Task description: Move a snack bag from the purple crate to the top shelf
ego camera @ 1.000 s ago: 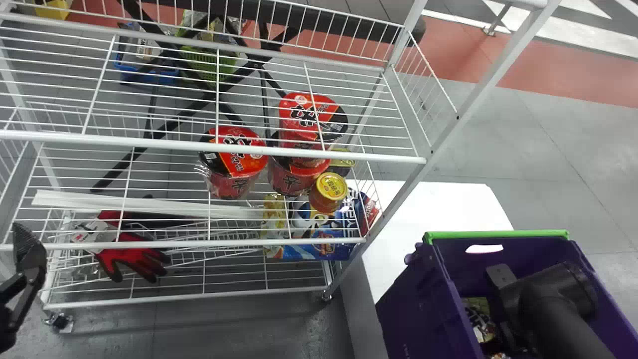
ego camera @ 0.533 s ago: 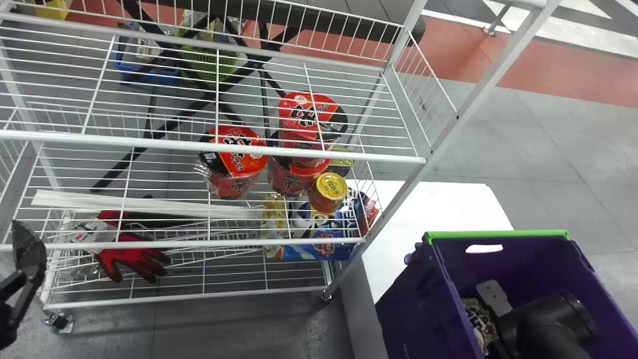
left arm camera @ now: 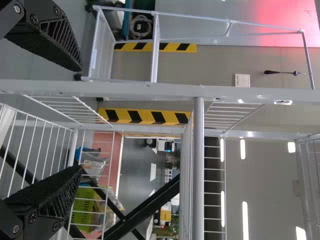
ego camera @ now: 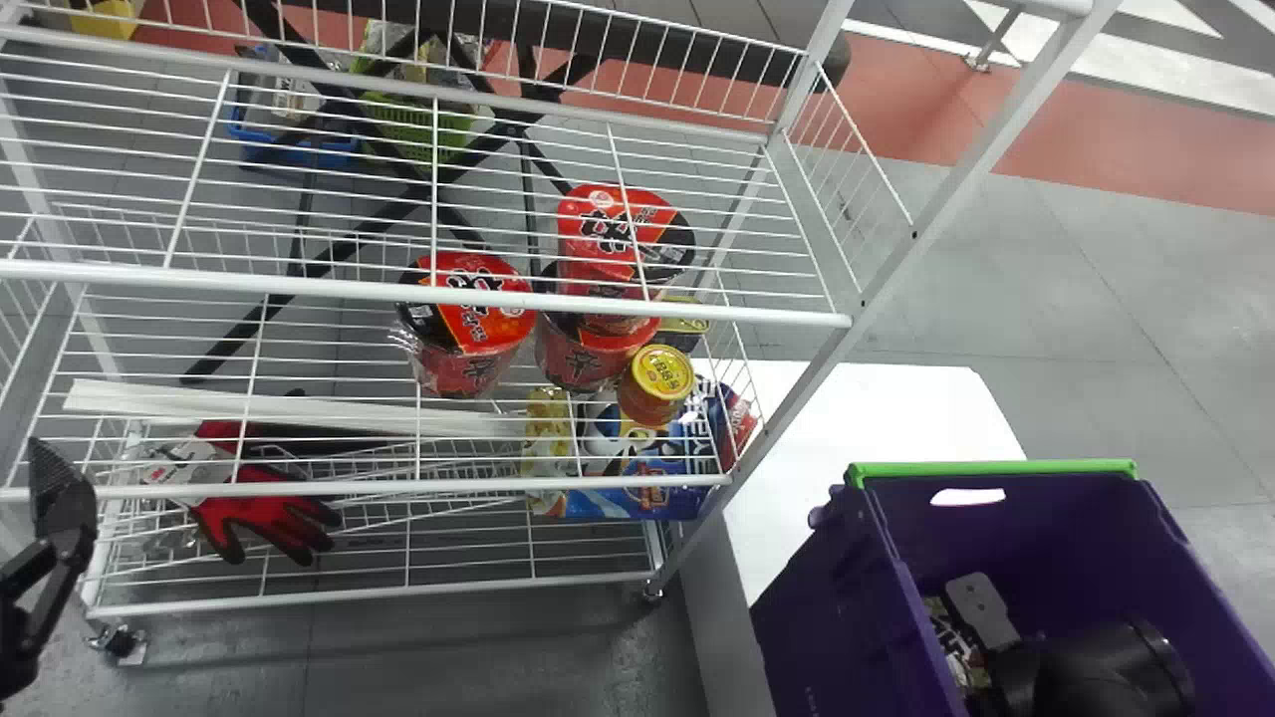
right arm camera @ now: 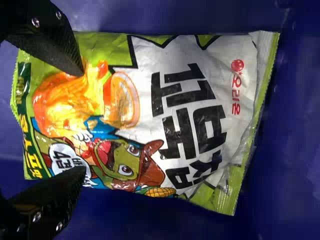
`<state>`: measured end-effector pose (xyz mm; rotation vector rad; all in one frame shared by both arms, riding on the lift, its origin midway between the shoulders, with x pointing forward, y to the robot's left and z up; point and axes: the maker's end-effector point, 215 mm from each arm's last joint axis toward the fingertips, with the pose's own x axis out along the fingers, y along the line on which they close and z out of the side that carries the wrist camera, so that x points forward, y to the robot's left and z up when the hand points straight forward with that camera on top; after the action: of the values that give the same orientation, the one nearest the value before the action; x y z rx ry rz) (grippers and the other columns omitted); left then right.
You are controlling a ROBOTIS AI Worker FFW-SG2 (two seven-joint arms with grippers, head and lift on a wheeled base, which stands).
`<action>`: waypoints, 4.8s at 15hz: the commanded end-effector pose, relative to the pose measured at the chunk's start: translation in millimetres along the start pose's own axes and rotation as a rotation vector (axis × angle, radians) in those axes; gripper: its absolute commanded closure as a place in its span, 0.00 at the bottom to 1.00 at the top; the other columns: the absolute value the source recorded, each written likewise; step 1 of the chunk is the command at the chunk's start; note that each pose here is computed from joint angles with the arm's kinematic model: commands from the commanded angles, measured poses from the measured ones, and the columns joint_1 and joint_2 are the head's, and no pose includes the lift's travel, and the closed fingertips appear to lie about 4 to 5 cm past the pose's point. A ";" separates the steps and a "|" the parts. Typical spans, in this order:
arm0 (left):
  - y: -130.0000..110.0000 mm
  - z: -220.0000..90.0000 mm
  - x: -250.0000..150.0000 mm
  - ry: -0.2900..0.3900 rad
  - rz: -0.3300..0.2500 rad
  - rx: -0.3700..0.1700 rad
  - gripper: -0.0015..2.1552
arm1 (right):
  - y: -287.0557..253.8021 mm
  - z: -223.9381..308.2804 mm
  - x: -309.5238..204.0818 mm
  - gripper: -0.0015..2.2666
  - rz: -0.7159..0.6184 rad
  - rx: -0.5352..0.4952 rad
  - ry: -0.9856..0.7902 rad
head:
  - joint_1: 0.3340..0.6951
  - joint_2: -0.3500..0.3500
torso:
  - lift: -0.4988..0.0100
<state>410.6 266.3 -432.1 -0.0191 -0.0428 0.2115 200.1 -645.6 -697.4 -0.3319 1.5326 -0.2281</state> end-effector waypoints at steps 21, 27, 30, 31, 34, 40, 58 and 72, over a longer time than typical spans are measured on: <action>-8.4 -3.2 -0.7 0.006 -0.013 -0.009 0.06 | 6.0 -27.0 -18.9 0.83 0.103 0.287 0.060 | 1.00 0.00 | 0.13; -10.6 -4.7 -0.8 0.014 -0.013 -0.007 0.06 | 25.5 -11.7 -30.2 0.83 0.223 0.370 0.004 | 1.00 0.00 | 0.18; -13.1 -6.2 -1.7 0.019 -0.017 -0.004 0.06 | 32.6 -7.8 -35.5 0.83 0.253 0.385 -0.012 | 1.00 0.00 | 0.20; -13.3 -6.3 -2.5 0.020 -0.015 -0.005 0.06 | 34.7 -10.1 -37.2 0.83 0.259 0.392 -0.009 | 1.00 0.00 | 0.21; -14.8 -5.1 -2.7 0.017 -0.016 -0.007 0.06 | 37.1 -15.1 -43.4 0.84 0.277 0.425 0.005 | 1.00 0.00 | 0.23; -16.8 -3.1 -5.3 0.022 -0.014 -0.003 0.06 | 45.9 -8.4 -61.2 0.84 0.325 0.465 -0.075 | 1.00 0.00 | 0.28; -16.1 -6.6 -16.6 0.067 -0.005 0.026 0.06 | 62.2 -19.8 -96.7 0.84 0.348 0.476 -0.140 | 1.00 0.00 | 0.42; -15.1 -4.6 -23.4 0.066 -0.009 0.042 0.06 | 64.0 -24.4 -101.9 0.84 0.363 0.479 -0.148 | 1.00 0.00 | 0.53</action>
<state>391.3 246.9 -437.3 0.0147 0.0273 0.2032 170.9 -550.5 -624.9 0.3014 1.3151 -0.2642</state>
